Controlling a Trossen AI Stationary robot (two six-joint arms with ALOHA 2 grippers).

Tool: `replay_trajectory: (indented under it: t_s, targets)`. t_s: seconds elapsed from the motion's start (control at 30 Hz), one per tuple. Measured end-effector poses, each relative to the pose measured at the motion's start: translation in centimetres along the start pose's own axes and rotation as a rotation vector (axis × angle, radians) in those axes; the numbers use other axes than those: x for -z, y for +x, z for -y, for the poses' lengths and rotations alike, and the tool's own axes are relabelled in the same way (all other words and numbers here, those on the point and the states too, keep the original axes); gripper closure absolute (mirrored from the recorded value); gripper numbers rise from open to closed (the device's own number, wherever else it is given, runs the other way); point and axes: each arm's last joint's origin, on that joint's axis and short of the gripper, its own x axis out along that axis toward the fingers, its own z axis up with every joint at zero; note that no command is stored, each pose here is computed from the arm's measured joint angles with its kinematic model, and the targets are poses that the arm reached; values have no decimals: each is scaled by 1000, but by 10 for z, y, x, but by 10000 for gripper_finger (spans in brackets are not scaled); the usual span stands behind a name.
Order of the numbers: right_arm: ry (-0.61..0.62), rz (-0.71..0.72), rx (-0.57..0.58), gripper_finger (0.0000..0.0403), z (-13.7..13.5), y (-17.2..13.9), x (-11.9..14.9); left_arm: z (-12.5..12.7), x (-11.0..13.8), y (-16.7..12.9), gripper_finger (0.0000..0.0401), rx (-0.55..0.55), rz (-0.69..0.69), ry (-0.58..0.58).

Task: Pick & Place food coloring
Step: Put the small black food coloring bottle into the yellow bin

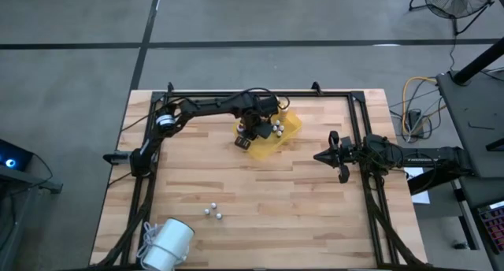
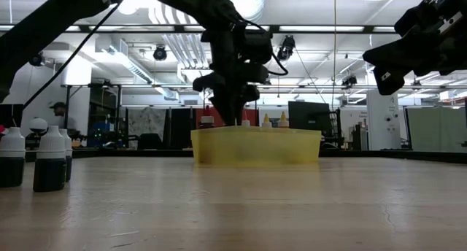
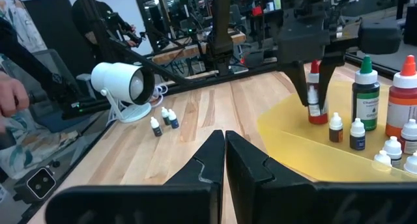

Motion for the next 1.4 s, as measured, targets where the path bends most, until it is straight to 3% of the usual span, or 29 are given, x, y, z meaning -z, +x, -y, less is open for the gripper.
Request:
replay_trajectory:
  t_s: [0.63,1.4]
  targets:
    - [0,-1,0,394,0,0,0,7,9,25,346,35,-33,-1]
    - [0,-1,0,394,0,0,0,2,10,27,346,13,5,-43]
